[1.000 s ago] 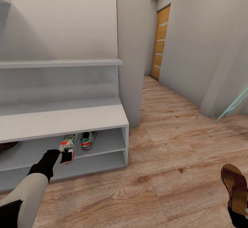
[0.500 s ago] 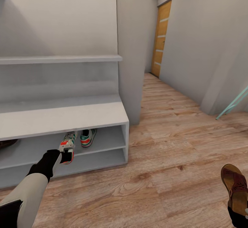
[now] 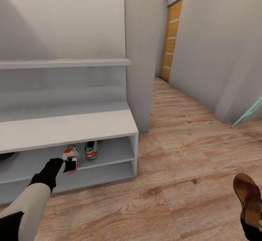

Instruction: Pick up the two gym shoes and the two sandals from the corridor floor and place them onto the hallstand (shoe rack) in the corridor, making sure they are on the rack and not on the floor. Arrange them so the two gym shoes are next to each other and the two sandals are next to each other.

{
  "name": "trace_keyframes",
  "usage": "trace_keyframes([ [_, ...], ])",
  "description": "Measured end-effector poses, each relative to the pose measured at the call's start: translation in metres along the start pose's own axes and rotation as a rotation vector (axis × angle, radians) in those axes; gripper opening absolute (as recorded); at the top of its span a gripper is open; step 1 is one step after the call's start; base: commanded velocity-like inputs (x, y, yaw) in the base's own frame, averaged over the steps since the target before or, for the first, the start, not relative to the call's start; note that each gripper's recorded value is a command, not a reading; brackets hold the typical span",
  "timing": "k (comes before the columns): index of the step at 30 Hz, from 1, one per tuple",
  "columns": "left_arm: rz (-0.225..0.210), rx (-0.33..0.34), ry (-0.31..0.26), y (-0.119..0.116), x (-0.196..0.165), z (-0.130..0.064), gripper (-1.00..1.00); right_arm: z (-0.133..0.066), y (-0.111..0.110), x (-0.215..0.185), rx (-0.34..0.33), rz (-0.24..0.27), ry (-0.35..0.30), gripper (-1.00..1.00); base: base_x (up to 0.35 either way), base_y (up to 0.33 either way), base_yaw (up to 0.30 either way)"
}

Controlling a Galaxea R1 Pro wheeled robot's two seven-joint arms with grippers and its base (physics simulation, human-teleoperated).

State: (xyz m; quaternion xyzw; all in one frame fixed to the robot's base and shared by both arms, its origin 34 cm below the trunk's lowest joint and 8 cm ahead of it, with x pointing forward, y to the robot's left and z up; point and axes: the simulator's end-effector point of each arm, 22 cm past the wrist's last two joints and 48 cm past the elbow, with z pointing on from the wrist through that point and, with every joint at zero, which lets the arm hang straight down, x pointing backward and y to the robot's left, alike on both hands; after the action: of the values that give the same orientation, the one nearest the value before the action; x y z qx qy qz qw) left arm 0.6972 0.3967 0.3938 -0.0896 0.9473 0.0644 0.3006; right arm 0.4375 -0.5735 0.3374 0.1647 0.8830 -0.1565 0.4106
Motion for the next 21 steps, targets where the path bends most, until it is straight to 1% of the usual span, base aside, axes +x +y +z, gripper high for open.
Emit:
trace_keyframes([
  [8, -0.001, 0.001, 0.003, -0.0003, 0.0012, 0.0003, -1.0, 0.0, 0.0, -0.0001, 0.0, 0.0, 0.0, -1.0, 0.148, 0.023, 0.0],
  [19, -0.001, 0.003, -0.002, -0.0005, -0.0004, 0.0, -1.0, 0.0, 0.0002, -0.0001, 0.0, 0.0, 0.0, -1.0, 0.014, 0.003, 0.0],
  [21, 0.0, 0.001, 0.006, -0.0005, 0.0036, 0.0038, -1.0, 0.001, -0.0001, 0.0029, 0.001, -0.004, 0.007, -1.0, 0.0, 0.0, 0.0],
])
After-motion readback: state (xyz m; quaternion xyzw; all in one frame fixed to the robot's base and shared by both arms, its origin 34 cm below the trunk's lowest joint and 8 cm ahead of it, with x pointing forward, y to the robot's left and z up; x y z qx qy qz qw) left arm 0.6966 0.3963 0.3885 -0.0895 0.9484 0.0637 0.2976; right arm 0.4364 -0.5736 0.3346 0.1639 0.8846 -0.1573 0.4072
